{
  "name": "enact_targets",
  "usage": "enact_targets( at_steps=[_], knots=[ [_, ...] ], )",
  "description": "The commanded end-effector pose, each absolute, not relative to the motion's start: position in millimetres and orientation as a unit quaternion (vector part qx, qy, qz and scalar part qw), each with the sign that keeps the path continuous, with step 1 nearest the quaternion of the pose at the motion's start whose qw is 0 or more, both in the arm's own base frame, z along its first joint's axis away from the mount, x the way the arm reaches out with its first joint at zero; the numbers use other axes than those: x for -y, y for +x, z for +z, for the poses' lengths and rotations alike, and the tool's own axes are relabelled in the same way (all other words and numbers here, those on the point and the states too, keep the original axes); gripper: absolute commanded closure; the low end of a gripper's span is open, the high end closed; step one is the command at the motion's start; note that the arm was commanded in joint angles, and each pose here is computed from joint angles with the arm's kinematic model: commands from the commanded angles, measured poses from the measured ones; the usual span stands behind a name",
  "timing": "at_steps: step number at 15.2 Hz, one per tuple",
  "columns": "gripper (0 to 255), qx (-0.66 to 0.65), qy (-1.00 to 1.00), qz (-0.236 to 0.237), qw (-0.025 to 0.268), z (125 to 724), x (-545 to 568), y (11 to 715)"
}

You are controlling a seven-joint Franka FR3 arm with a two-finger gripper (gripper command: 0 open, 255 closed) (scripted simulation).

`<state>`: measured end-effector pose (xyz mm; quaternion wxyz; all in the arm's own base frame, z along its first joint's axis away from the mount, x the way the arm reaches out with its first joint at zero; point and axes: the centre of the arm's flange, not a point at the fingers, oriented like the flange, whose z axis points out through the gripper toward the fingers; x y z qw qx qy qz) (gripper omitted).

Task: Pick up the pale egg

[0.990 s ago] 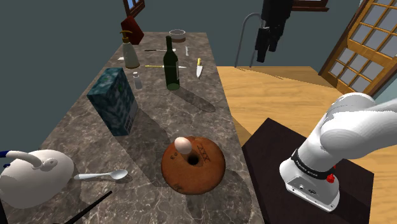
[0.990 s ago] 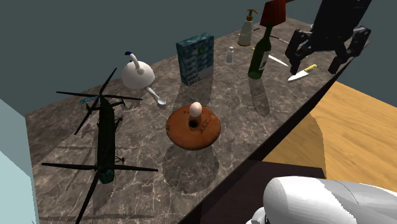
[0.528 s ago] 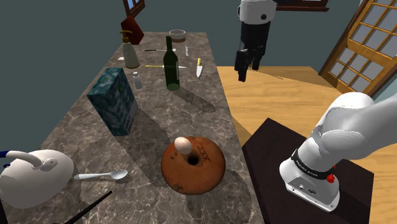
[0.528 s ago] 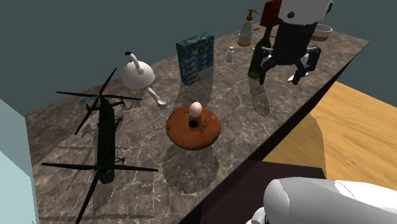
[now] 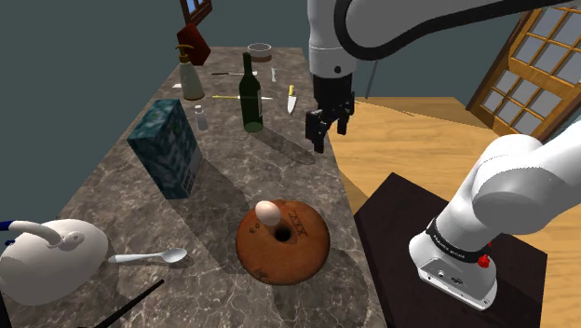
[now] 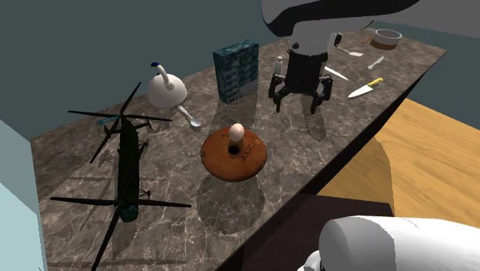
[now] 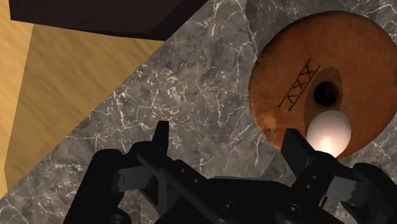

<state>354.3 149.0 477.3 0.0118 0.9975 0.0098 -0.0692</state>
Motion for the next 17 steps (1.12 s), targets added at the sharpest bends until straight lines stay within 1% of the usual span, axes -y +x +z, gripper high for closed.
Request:
enact_targets(
  at_steps=[1, 15, 17],
  knots=[
    [0, -0.007, 0.997, -0.073, 0.007, 463.0, -170.1, 359.0],
    [0, 0.012, 0.995, -0.100, -0.020, 355.8, -308.2, 404.6],
    [0, 0.012, 0.995, -0.100, -0.020, 349.3, -309.8, 405.1]
  ],
)
